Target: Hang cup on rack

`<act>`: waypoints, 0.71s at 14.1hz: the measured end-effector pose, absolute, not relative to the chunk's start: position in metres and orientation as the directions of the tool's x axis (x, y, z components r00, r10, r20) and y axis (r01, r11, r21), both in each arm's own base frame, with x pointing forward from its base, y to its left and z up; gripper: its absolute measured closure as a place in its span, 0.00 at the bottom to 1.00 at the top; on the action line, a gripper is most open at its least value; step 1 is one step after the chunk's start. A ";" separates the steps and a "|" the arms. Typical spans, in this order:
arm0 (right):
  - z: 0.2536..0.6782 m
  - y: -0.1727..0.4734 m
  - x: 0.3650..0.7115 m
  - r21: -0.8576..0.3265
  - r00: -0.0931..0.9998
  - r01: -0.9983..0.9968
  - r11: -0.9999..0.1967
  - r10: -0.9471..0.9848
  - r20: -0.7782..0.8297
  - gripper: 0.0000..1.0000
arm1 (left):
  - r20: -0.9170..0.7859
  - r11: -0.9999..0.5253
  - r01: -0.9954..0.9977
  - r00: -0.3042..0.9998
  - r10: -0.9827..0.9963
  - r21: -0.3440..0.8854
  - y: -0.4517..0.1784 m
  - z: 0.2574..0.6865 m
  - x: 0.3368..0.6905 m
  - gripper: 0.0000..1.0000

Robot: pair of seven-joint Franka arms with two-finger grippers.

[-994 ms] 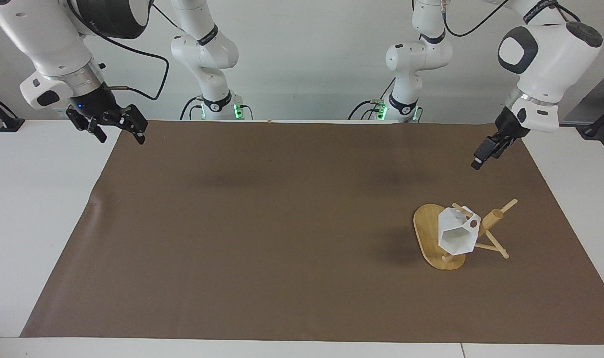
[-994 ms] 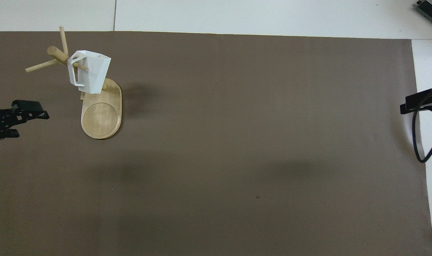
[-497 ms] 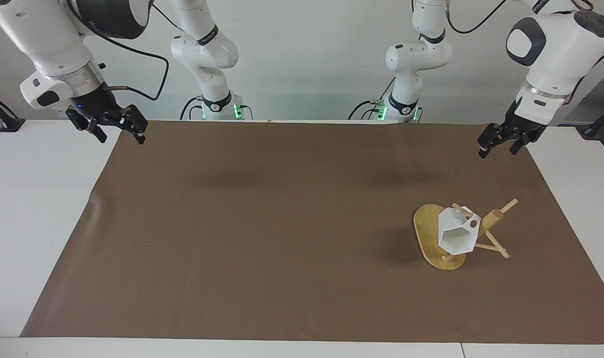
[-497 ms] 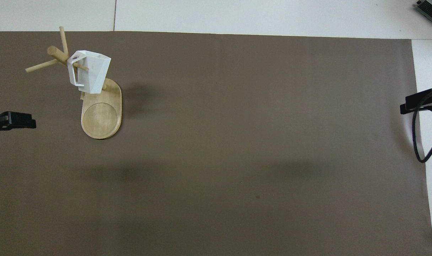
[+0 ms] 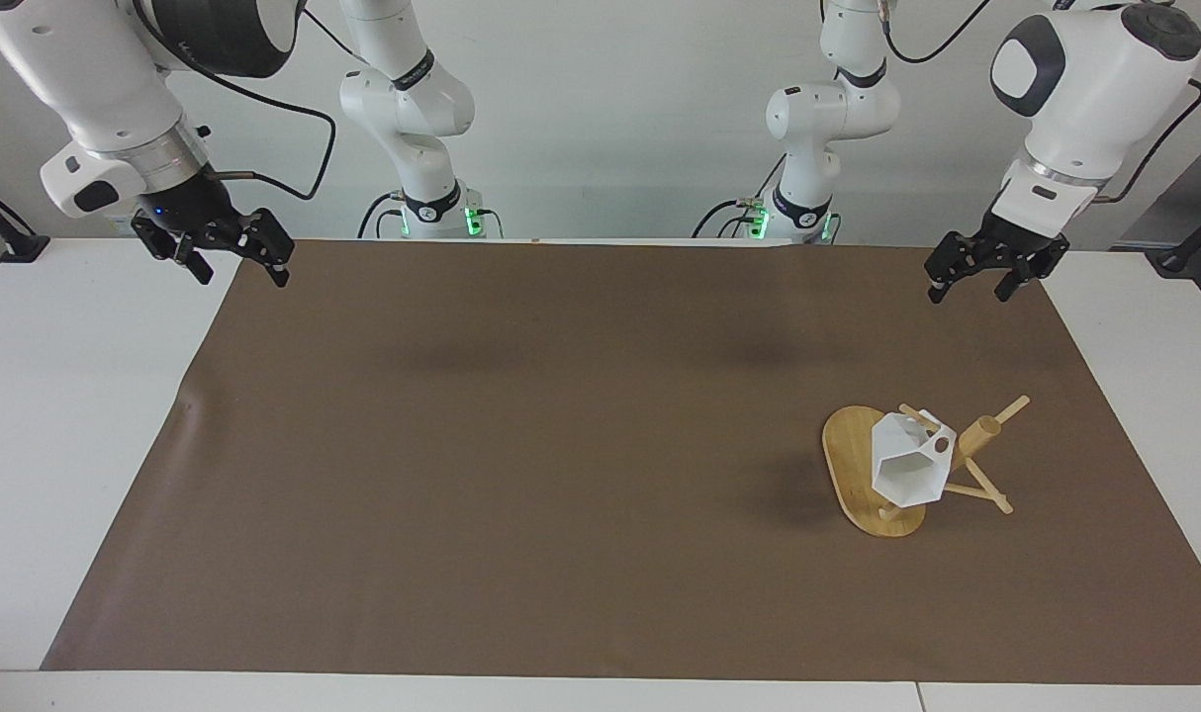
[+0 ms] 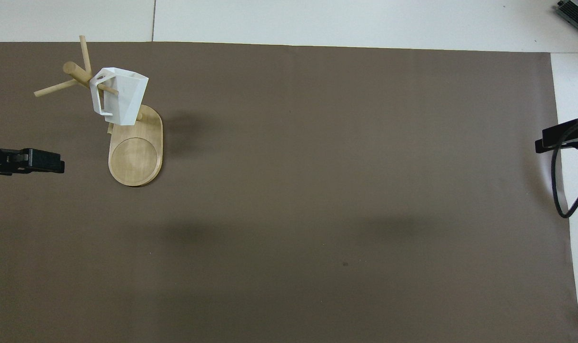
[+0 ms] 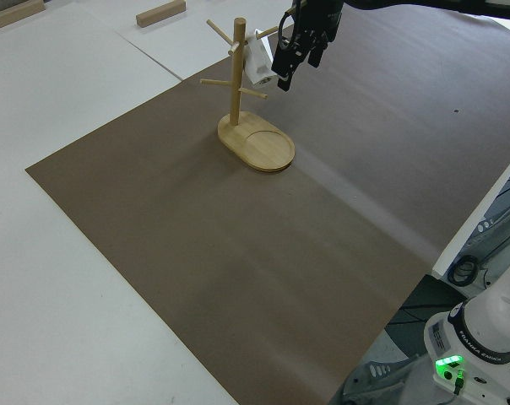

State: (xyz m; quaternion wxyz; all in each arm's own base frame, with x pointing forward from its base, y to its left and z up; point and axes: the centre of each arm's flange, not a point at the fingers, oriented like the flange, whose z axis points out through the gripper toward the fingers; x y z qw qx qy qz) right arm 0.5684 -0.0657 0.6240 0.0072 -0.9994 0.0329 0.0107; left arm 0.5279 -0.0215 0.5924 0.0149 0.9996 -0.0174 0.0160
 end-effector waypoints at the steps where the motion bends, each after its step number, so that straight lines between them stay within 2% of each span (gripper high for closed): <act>1: 0.624 -0.066 0.568 -0.014 0.998 -0.066 -0.998 -0.065 -0.022 0.00 | 0.025 -0.998 -0.047 0.999 -0.046 0.031 -0.027 0.602 0.530 0.00; 4: 0.624 -0.061 0.569 -0.014 0.998 -0.057 -0.998 -0.057 -0.022 0.00 | 0.019 -0.998 -0.056 0.998 -0.055 0.032 -0.031 0.621 0.537 0.00; 10: 0.624 -0.053 0.570 -0.014 0.999 -0.043 -0.999 -0.043 -0.022 0.00 | 0.012 -0.997 -0.076 0.997 -0.076 0.032 -0.042 0.625 0.535 0.00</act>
